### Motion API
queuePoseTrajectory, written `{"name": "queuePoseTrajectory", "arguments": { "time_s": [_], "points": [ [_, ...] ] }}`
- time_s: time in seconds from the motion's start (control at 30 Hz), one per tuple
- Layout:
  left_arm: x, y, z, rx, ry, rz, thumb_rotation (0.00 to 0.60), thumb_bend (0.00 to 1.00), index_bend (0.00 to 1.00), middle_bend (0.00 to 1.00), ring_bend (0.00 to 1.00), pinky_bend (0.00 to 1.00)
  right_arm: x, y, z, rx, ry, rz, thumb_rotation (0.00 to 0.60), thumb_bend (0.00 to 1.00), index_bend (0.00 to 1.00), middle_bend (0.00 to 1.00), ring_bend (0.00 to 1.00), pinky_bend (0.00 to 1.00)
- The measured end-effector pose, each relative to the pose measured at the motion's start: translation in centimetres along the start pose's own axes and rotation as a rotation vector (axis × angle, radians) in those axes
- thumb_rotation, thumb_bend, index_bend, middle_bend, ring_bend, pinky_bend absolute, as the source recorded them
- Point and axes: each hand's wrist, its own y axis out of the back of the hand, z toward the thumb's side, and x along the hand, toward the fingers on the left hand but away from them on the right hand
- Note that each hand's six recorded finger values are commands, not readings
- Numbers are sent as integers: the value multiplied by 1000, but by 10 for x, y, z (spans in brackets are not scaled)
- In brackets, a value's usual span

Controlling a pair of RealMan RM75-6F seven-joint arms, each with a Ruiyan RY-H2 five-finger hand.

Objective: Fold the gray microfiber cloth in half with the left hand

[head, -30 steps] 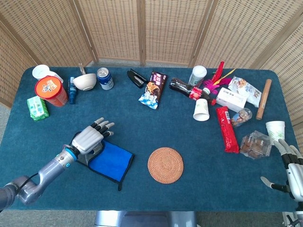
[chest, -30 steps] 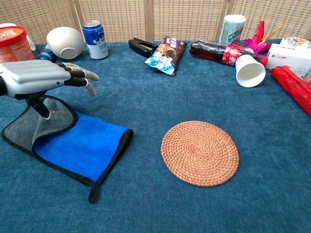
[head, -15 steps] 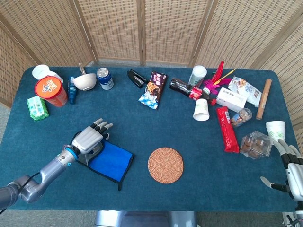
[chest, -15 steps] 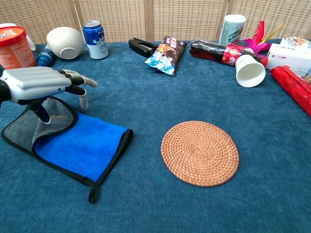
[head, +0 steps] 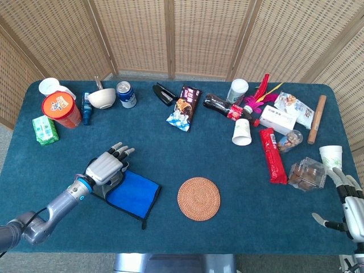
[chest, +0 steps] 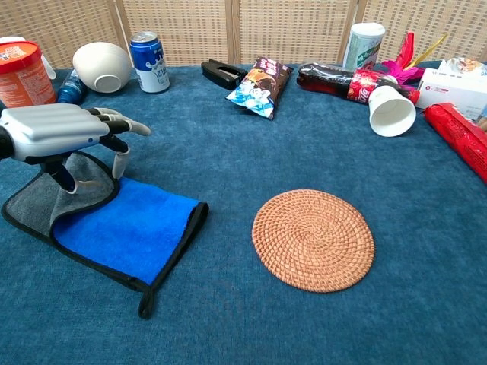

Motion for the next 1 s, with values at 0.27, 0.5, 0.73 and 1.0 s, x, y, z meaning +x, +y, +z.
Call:
{"name": "queuePoseTrajectory", "arguments": {
  "time_s": [0.27, 0.5, 0.73, 1.0],
  "points": [
    [0, -2, -4, 9, 11, -7, 600, 429, 501, 0, 0, 0, 0, -1, 0, -1, 0, 3, 600, 0, 0, 0, 0, 0],
    [-1, -1, -6, 12, 16, -7, 600, 429, 561, 0, 0, 0, -1, -1, 0, -3, 0, 4, 600, 0, 0, 0, 0, 0],
    [-1, 1, -7, 18, 17, -3, 600, 429, 582, 0, 0, 0, -1, -1, 0, -4, 1, 7, 600, 0, 0, 0, 0, 0],
    [-4, 1, -8, 25, 15, -5, 600, 429, 592, 0, 0, 0, 0, -1, 1, -6, 2, 7, 600, 0, 0, 0, 0, 0]
  ]
}}
